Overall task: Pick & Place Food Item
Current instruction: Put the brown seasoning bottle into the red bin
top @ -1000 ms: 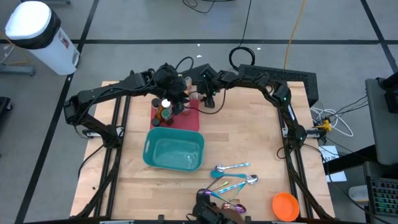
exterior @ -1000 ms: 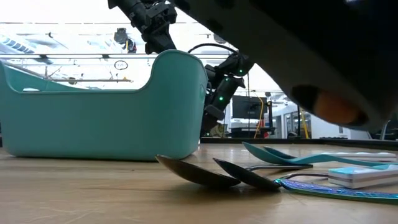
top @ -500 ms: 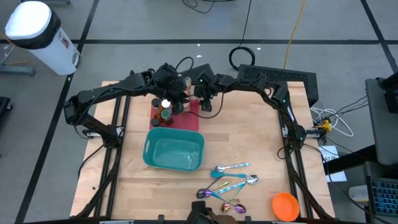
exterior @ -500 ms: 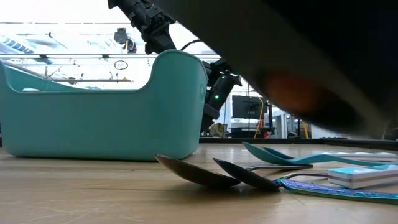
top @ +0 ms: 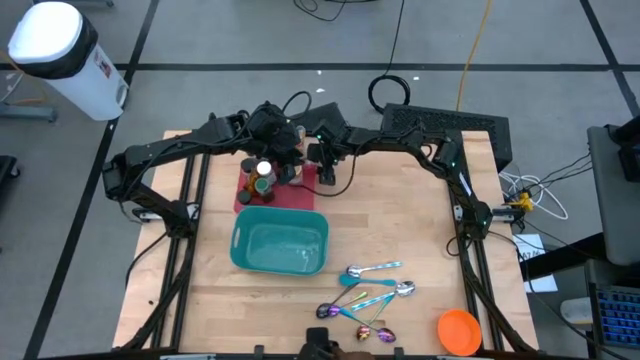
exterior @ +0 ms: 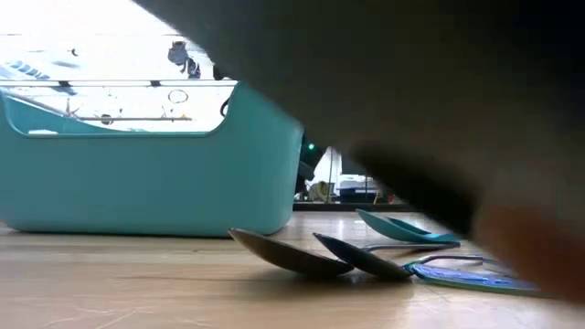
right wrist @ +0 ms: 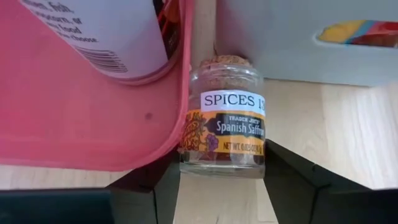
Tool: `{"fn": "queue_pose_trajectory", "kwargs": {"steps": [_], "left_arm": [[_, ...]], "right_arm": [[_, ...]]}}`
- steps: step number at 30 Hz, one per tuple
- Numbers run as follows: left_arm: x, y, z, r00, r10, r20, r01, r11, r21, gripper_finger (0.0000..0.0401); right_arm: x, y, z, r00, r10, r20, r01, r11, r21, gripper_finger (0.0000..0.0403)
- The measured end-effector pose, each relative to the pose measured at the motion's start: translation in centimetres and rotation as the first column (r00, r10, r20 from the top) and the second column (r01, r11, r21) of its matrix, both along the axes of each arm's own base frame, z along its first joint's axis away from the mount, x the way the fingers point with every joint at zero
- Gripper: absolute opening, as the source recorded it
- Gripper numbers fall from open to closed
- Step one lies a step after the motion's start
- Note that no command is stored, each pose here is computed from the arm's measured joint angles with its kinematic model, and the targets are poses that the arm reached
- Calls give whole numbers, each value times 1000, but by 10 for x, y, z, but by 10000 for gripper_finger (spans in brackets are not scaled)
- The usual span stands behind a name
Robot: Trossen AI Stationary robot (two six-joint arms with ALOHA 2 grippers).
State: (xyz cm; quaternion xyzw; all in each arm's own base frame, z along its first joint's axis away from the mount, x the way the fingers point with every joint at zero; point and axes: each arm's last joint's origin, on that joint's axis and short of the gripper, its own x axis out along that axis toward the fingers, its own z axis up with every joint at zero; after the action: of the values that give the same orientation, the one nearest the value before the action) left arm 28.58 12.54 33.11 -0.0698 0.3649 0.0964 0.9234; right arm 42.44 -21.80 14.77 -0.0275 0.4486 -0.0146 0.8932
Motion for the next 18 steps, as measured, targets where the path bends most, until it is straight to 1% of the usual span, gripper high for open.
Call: {"fn": "queue_pose_trajectory", "kwargs": {"steps": [5, 8, 11, 14, 16, 18], "left_arm": [[0, 0, 0, 1000, 0, 0, 0, 1000, 0, 124], [0, 0, 0, 1000, 2, 1, -2, 1000, -3, 124], [0, 0, 0, 1000, 3, 2, -3, 1000, -4, 124], [1, 0, 1, 1000, 13, 13, -12, 1000, -13, 124], [1, 0, 1, 1000, 10, 23, -10, 1000, -13, 124], [3, -1, 2, 999, -20, 36, 20, 1000, -7, 124]], "right_arm": [[-1, 0, 0, 1000, -15, -7, 15, 1000, 9, 179], [-5, 1, 3, 997, -49, -55, 49, 999, 2, 179], [-17, 5, 14, 985, -80, -152, 79, 997, -8, 179], [-32, 9, 30, 967, -93, -235, 103, 994, 34, 179], [-42, 13, 42, 960, -110, -258, 128, 990, 54, 179], [-53, 19, 50, 958, -112, -266, 137, 988, 77, 179]]}}
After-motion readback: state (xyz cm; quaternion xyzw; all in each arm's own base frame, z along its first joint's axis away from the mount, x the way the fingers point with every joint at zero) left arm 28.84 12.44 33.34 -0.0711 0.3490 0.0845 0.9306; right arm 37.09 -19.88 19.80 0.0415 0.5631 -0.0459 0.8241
